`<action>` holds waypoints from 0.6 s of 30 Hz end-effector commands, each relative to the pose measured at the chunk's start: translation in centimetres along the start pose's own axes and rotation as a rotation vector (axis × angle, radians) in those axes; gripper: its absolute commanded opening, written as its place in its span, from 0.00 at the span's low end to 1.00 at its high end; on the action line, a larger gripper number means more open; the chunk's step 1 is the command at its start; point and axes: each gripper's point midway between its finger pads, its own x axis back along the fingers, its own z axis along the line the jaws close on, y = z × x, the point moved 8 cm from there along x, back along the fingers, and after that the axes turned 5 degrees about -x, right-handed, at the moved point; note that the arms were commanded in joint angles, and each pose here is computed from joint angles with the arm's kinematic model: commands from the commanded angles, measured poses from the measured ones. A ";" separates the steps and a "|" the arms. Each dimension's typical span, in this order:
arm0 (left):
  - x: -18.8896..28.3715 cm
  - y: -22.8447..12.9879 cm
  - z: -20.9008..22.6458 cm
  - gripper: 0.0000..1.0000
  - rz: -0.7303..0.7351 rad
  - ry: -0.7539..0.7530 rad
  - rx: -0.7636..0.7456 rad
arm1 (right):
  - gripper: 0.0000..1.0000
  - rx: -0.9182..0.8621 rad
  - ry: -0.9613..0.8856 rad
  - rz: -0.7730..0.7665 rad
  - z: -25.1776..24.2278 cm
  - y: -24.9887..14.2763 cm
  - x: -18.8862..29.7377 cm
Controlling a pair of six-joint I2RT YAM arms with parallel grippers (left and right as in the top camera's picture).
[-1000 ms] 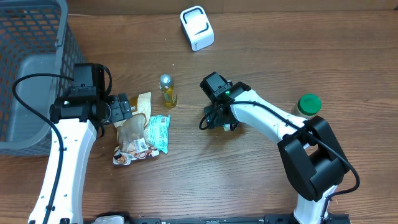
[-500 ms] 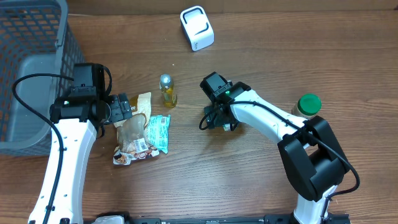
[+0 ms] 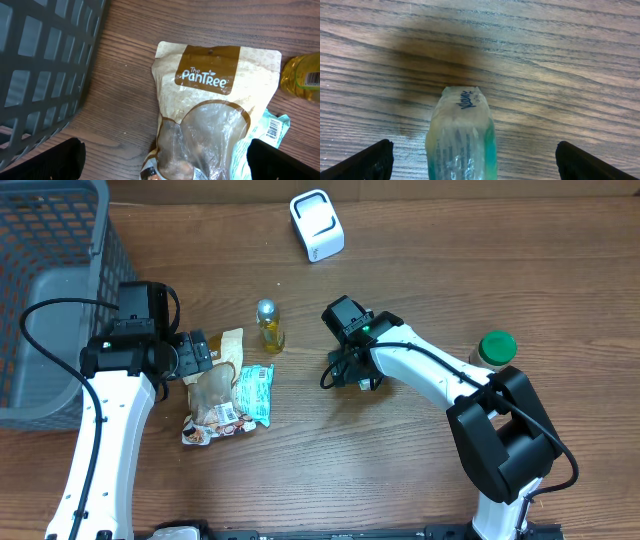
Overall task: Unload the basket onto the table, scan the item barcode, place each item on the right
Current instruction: 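Hold the Kleenex pack raised in the right gripper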
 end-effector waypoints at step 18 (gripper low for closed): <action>0.4 0.5 0.0 0.99 -0.016 -0.006 -0.011 | 1.00 -0.012 0.026 -0.053 0.1 0.7 1.6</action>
